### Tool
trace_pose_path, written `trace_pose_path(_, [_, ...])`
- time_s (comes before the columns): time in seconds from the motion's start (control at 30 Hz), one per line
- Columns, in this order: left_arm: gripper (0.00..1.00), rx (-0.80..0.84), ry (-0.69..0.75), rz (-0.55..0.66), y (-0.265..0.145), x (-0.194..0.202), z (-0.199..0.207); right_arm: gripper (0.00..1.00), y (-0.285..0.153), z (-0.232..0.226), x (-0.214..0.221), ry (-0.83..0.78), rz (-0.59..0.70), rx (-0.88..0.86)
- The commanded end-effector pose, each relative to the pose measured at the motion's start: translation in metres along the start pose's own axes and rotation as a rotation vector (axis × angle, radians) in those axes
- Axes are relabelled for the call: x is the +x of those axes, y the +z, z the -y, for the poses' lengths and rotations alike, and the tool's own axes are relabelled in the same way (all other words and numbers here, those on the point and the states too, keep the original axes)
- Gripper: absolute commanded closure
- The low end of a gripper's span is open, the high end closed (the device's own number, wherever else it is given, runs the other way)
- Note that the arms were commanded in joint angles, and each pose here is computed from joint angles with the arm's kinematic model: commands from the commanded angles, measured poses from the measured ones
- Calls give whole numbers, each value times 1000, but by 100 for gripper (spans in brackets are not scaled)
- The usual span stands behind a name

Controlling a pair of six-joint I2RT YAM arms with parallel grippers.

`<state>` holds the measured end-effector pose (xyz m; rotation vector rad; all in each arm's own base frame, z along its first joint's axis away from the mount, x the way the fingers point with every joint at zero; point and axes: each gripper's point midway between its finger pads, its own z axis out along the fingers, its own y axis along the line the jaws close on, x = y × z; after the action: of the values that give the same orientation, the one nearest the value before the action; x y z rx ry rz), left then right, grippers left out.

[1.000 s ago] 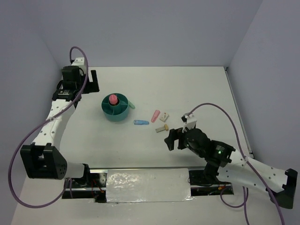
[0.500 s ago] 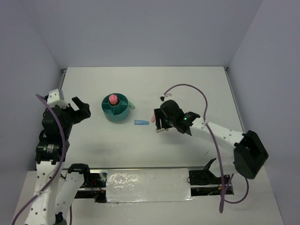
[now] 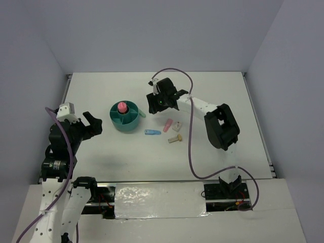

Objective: Sort the stationery into containers
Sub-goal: Pick up the stationery from the center of the board.

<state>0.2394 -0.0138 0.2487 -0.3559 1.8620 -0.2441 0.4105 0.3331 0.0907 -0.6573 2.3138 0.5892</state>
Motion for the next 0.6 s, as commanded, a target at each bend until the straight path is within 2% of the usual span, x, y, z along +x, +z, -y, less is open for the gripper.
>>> trace_pose_path(0.0, [1, 68, 17, 31, 1, -11, 14, 42, 8, -13, -30, -60, 25, -82])
trace_pose_path(0.37, [1, 122, 31, 26, 0, -10, 23, 41, 54, -12, -24, 12, -41, -100])
trace_pose_path(0.57, [1, 149, 36, 25, -1, -10, 27, 41, 70, -14, -17, -3, -88, -38])
